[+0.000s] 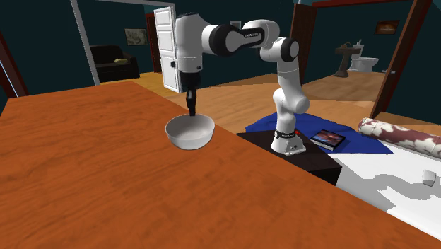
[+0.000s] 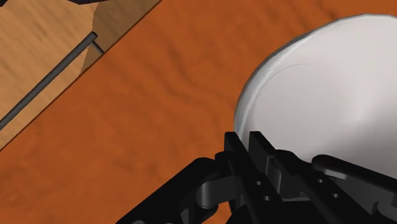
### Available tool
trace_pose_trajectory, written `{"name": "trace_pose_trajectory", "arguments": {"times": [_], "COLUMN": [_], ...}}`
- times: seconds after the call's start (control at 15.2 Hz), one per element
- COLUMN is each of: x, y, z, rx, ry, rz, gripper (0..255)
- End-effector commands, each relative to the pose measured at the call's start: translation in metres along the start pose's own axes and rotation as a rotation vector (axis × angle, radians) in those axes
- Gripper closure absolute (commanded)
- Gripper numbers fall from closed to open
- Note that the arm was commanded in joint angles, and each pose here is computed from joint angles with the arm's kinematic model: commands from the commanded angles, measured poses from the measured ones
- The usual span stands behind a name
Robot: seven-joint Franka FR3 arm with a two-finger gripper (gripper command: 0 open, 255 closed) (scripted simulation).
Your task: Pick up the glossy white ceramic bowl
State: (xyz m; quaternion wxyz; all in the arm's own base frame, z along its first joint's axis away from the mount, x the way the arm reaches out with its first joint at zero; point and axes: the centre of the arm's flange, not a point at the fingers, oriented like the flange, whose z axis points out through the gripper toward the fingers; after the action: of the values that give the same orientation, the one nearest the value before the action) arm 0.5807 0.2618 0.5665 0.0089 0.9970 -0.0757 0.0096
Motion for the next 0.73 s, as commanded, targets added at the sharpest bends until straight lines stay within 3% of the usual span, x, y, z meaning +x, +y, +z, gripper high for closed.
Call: {"name": "trace_pose_trajectory", "arguments": {"times": [0.0,0.66], "x": [0.001,0.002], "y": [0.000,0.001], "z": [-0.011,-0.064], "rx": [0.000,0.000], "ry": [0.000,0.000], "rz": [0.000,0.000], "gripper": [255,255]}}
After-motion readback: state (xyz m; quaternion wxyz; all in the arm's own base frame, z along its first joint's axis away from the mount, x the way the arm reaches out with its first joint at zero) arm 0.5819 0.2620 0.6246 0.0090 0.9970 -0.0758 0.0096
